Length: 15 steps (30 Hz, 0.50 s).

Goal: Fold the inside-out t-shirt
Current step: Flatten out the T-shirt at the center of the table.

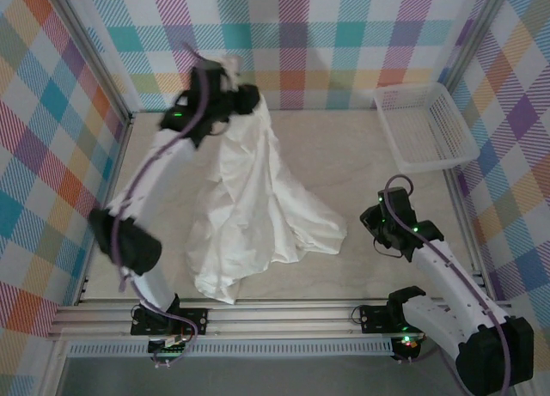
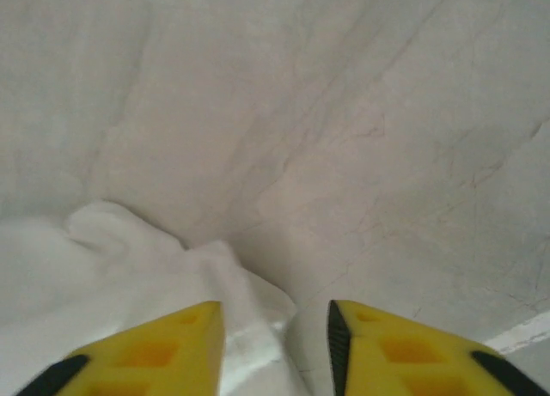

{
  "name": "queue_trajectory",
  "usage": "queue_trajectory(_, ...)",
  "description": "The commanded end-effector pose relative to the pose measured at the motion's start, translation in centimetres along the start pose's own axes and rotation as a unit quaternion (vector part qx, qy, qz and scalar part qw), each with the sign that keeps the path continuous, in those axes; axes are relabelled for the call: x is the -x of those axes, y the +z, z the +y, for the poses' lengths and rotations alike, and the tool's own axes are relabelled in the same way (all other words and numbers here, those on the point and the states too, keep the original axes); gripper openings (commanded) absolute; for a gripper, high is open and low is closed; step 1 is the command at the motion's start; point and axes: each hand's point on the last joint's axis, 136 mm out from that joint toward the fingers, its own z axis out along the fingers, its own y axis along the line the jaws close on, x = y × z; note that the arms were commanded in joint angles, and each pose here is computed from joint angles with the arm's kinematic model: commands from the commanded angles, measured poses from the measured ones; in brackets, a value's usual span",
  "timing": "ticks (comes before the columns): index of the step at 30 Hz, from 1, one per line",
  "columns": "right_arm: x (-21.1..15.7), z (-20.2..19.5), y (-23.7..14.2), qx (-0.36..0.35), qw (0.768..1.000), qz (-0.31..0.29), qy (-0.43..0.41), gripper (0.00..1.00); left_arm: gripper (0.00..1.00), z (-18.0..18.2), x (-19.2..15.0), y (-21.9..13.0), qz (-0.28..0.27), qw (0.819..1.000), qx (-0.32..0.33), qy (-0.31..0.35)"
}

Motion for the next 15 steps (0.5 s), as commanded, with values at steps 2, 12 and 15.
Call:
queue_trajectory(2,4.7,8.3,-4.6,0.109,0.985,-0.071,-0.112,0.5,0.56,-2.5,1.1,0.0,-0.025,0.999,-0.014,0.03)
queue_trajectory(12,-3.2,24.4,1.3,0.23,0.849,0.095,-0.467,0.52,0.63,9.1,-4.2,-11.0,-0.009,0.972,0.231,-0.036)
queue_trajectory(15,-4.4,27.2,6.1,0.207,0.828,0.101,-0.512,0.53,0.61,13.4,-10.7,-14.7,0.029,0.953,0.269,-0.136)
